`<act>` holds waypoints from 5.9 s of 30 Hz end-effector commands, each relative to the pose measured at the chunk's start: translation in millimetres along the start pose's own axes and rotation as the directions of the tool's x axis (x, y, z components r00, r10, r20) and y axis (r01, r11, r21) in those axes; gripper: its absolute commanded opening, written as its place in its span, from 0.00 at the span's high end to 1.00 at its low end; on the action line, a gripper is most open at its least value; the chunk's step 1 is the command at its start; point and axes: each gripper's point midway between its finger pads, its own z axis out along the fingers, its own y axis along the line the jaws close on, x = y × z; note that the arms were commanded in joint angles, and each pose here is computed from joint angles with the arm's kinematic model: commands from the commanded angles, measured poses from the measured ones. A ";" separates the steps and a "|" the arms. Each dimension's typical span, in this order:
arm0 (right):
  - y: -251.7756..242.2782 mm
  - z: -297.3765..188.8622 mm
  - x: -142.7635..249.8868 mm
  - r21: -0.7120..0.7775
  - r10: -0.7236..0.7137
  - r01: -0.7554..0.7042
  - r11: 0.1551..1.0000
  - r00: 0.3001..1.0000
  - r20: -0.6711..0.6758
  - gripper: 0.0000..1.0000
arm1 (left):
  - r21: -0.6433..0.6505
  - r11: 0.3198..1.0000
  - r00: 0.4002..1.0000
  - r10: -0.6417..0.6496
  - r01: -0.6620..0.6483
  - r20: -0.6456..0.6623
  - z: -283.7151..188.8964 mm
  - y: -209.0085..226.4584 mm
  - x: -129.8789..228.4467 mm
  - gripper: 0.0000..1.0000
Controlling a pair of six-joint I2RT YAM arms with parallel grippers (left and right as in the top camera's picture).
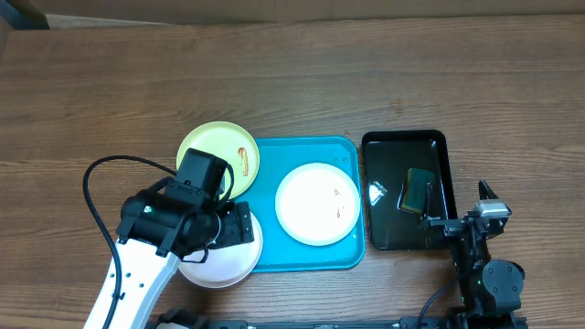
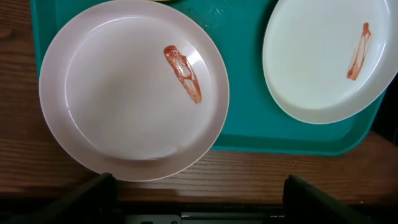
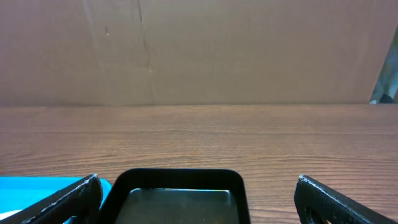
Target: Clean dirty plates on tray and stack at the side
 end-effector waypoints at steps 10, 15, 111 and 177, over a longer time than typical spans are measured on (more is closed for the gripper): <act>-3.0 0.0 1.3 0.015 0.004 -0.005 1.000 1.000 0.006 0.00 | 0.025 1.000 1.000 -0.008 0.008 0.002 2.3 -6.3 -1.7 0.09; -3.1 0.1 1.7 0.015 0.004 -0.004 1.000 1.000 0.004 0.00 | 0.027 0.999 1.000 0.018 -0.018 0.008 2.2 -6.7 -2.9 0.07; 7.5 14.2 162.6 0.549 0.553 -0.072 0.833 0.058 -0.831 0.32 | -0.005 0.997 0.993 0.073 -0.074 -0.091 186.9 -65.2 -35.4 0.48; 31.3 54.8 89.3 0.334 0.339 -0.065 0.940 0.235 -0.911 0.96 | -0.012 0.997 0.992 0.078 -0.080 -0.103 186.6 -63.0 -32.6 0.96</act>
